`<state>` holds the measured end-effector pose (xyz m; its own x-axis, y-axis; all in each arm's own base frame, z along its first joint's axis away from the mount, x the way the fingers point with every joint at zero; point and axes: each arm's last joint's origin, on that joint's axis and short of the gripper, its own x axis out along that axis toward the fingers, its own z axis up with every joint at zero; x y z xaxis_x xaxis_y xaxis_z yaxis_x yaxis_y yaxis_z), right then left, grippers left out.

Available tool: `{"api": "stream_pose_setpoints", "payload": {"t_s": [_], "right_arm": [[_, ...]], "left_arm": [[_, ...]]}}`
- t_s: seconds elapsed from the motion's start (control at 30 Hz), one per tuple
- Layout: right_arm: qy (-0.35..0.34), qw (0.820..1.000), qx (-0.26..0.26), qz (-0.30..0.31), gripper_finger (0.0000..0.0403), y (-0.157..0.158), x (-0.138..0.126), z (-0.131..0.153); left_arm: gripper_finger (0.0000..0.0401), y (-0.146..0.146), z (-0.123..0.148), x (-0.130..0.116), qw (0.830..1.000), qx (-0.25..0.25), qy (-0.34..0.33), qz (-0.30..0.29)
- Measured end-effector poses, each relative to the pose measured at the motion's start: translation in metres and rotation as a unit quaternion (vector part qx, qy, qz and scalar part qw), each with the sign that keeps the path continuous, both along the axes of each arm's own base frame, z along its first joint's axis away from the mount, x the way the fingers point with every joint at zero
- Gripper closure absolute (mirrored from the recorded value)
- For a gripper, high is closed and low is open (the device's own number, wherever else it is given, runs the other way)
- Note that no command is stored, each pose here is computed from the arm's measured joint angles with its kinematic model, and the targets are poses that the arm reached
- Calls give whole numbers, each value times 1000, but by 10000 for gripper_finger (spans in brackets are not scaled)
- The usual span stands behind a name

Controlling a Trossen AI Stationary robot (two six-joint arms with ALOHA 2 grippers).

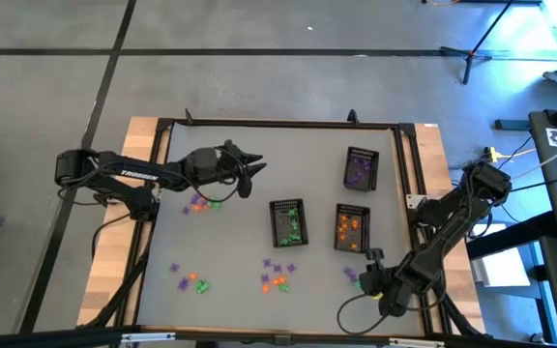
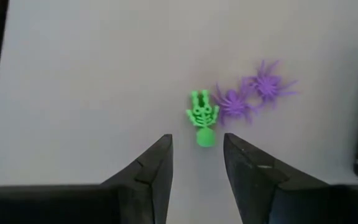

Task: Sort Halloween decoration
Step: Put the green skeleton toy into the bottom left bin

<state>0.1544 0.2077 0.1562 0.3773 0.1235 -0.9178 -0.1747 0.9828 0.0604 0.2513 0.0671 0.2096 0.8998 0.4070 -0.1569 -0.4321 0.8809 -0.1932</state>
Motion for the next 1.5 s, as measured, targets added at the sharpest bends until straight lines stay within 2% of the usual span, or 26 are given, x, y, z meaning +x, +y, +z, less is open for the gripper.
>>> {"api": "stream_pose_setpoints", "payload": {"t_s": [0.13, 0.3, 0.57, 0.7, 0.9, 0.97, 1.07, 1.23, 1.37, 1.5], "right_arm": [[-3, 1000, 5, 3, 262, -2, -1, -6], [-12, 1000, -14, 3, 262, -8, -4, -14], [-50, 998, 25, -1, 266, -15, -9, -34], [-45, 999, 21, 0, 299, -17, -10, -36], [-39, 999, 26, 11, 383, -11, -6, -29], [-40, 998, 33, 23, 392, -6, -3, -24], [-58, 997, 44, 34, 377, 3, 3, -11], [-127, 990, -11, 52, 356, 13, 16, 15], [-200, 975, -89, 44, 362, 12, 34, 38], [-244, 960, -137, 26, 370, -2, 64, 57]], "left_arm": [[266, 0, 0, 0, 1000, 0, 0, 0], [266, 0, 0, 0, 1000, 0, 0, 0], [266, 0, 0, 0, 1000, 0, 0, 0], [266, 0, 0, 0, 1000, 0, 0, 0], [266, 0, 0, 0, 1000, 0, 0, 0], [266, 0, 0, 0, 1000, 0, 0, 0], [266, 0, 0, 0, 1000, 0, 0, 0], [266, 0, 0, 0, 1000, 0, 0, 0], [266, 0, 0, 0, 1000, 0, 0, 0], [266, 0, 0, 0, 1000, 0, 0, 0]]}}
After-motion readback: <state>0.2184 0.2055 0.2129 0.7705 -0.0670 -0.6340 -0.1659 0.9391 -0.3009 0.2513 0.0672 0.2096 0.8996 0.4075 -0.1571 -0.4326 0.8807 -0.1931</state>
